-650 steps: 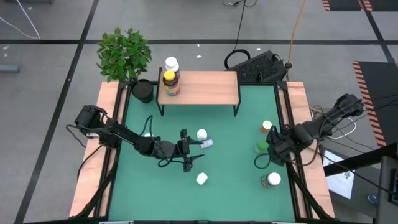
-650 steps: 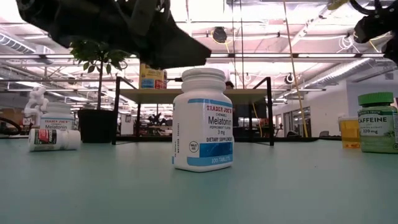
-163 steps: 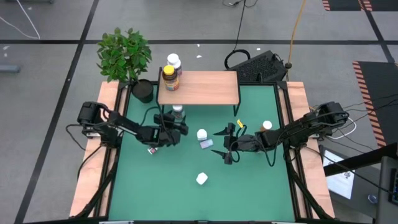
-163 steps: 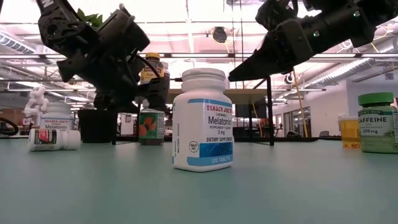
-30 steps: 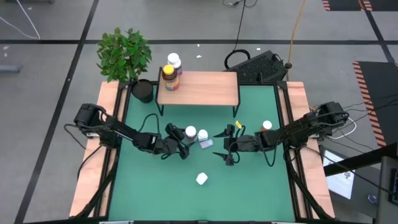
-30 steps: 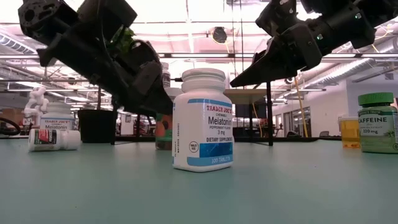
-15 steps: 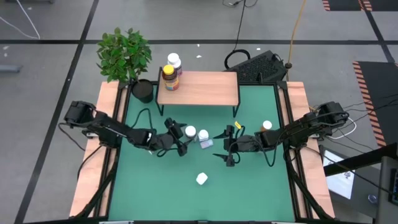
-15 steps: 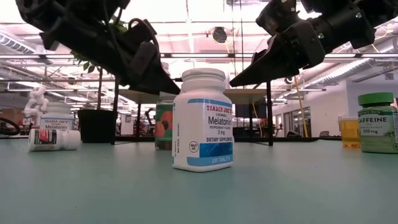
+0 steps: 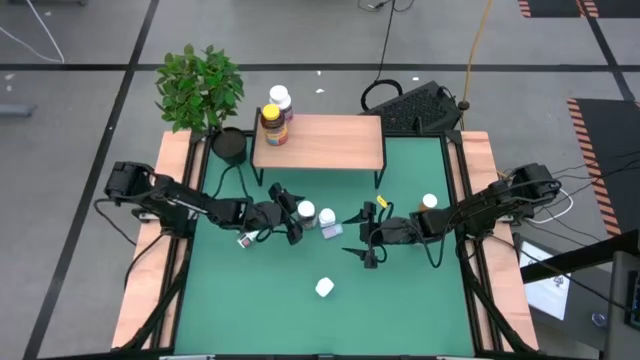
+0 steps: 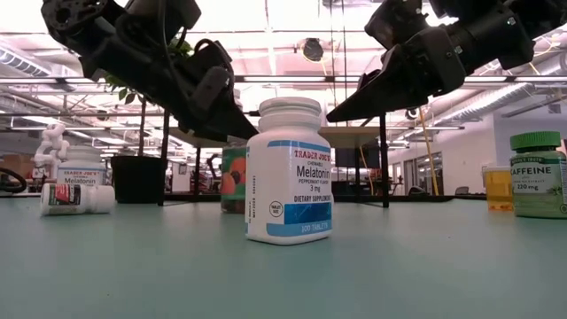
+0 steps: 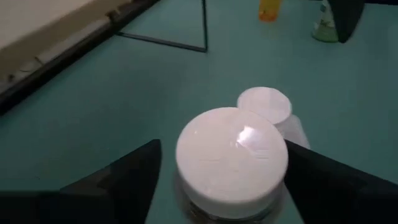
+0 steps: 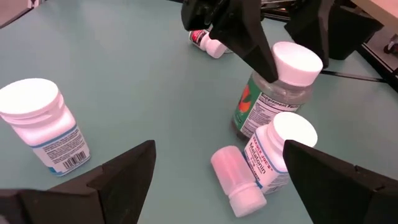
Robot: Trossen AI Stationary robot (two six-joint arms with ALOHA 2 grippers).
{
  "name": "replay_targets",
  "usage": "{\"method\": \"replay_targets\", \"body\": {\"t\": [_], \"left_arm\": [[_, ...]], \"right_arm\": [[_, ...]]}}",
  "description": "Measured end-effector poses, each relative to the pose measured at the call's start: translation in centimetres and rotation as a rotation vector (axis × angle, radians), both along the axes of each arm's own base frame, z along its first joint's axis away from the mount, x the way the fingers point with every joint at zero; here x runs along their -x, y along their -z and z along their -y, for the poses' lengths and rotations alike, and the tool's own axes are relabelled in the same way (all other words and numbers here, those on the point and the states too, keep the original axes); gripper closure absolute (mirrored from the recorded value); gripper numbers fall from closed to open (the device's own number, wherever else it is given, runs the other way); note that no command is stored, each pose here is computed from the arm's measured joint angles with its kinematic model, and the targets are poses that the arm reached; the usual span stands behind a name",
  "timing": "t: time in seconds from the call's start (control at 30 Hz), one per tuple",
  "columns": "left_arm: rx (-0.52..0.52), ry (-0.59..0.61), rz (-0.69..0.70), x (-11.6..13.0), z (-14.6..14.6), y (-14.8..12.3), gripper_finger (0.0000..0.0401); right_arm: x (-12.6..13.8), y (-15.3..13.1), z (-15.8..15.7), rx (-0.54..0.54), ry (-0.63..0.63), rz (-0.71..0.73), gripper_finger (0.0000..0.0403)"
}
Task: Pick and place medicine bottles onto shelf by color
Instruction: Put the large green pill bottle pill on the shelf
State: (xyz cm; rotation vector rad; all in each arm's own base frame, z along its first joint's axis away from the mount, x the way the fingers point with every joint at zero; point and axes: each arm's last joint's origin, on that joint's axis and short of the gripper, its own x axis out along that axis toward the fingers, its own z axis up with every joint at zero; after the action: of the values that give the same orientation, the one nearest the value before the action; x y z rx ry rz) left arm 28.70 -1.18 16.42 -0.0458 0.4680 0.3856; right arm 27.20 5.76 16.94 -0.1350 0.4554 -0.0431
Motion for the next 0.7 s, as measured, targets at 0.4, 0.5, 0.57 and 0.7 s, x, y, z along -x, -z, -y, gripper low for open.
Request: {"method": "replay_targets", "body": {"t": [0.4,0.5,0.57,0.7], "left_arm": [[0.005,-0.019,0.016,1.3,-0.2,-2.1,0.0170],[0.009,-0.048,0.052,2.3,-0.4,-3.8,0.0170],[0.015,-0.078,0.056,3.3,-0.5,-4.8,0.0170],[-0.005,-0.197,0.117,5.1,-1.6,-7.2,0.0166]], "right_arm": [[0.1,0.1,0.0,0.005,-0.001,-0.015,0.0055],[0.1,0.2,0.0,0.007,-0.001,-0.021,0.0055],[0.1,0.2,0.0,0.007,0.000,-0.021,0.0055],[0.1,0.2,0.1,0.007,0.001,-0.022,0.0055]]}}
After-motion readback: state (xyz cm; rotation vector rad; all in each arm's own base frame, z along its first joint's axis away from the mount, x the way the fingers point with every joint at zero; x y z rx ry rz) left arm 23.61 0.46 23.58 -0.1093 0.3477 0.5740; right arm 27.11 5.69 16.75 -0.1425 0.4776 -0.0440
